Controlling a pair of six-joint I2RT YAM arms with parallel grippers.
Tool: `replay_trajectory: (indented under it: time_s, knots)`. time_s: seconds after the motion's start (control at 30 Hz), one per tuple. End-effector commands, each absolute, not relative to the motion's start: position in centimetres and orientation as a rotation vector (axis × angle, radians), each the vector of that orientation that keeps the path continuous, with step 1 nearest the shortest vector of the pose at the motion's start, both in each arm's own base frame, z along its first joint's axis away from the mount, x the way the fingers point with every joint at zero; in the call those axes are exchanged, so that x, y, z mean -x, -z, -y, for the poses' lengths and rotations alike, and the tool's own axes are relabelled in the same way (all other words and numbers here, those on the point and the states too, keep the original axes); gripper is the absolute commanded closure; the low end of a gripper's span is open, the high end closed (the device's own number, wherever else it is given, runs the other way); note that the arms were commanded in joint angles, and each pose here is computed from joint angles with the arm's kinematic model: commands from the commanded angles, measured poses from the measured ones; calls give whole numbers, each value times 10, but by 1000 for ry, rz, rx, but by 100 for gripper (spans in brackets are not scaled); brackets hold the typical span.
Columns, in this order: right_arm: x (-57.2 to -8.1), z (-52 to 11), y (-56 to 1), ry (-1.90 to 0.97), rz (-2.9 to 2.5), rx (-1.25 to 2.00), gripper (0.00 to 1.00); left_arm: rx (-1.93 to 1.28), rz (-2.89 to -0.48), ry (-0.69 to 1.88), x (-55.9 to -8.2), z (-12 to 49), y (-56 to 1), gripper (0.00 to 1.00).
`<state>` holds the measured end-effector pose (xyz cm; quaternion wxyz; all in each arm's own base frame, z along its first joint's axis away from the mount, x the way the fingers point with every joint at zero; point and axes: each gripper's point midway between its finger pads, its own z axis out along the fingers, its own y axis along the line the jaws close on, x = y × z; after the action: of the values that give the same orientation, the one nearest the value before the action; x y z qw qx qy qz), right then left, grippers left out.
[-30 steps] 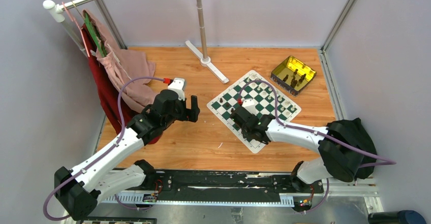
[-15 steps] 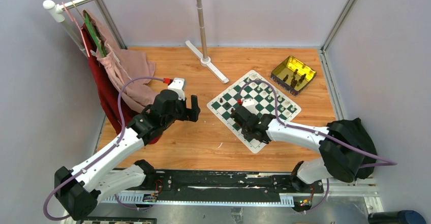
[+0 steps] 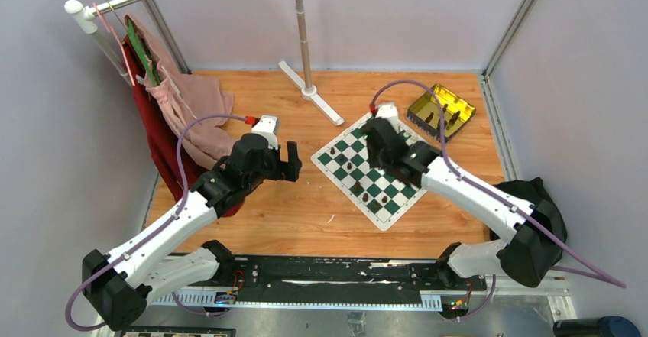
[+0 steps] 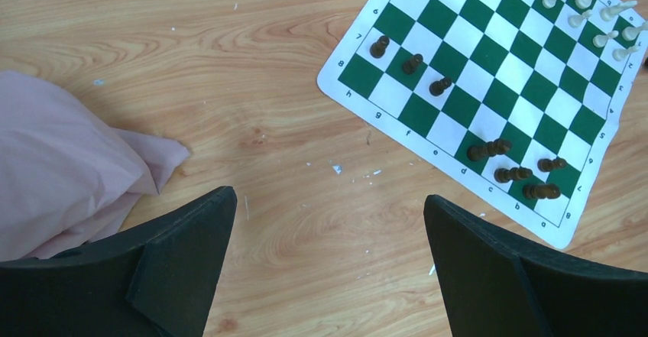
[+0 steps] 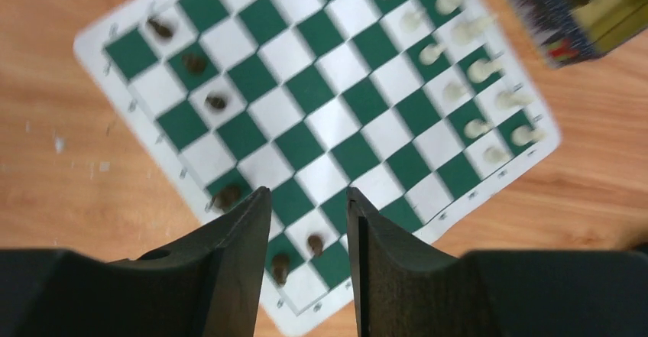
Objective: Set up the chess pieces on the board
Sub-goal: Pick up the chess piece from the storage box.
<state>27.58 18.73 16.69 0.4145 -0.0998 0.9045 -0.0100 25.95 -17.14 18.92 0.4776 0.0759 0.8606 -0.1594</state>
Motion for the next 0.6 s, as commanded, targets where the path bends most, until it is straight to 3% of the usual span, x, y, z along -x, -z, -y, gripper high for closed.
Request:
replay_trajectory:
  time_s: [0.0, 0.17, 0.37, 0.57]
  knots:
    - [-324, -129, -199, 148, -2249, 106, 53, -170, -2066, 427, -265, 181, -205, 0]
    - [-395, -90, -211, 172, -2244, -21, 44, -177, -2070, 370, -278, 182, -205, 0]
    - [-470, -45, -188, 168, -2295, -151, 36, -182, -2092, 291, -295, 184, -199, 0]
    - [-518, 2, -163, 222, -2311, -252, 34, -197, -2109, 221, -313, 189, -191, 0]
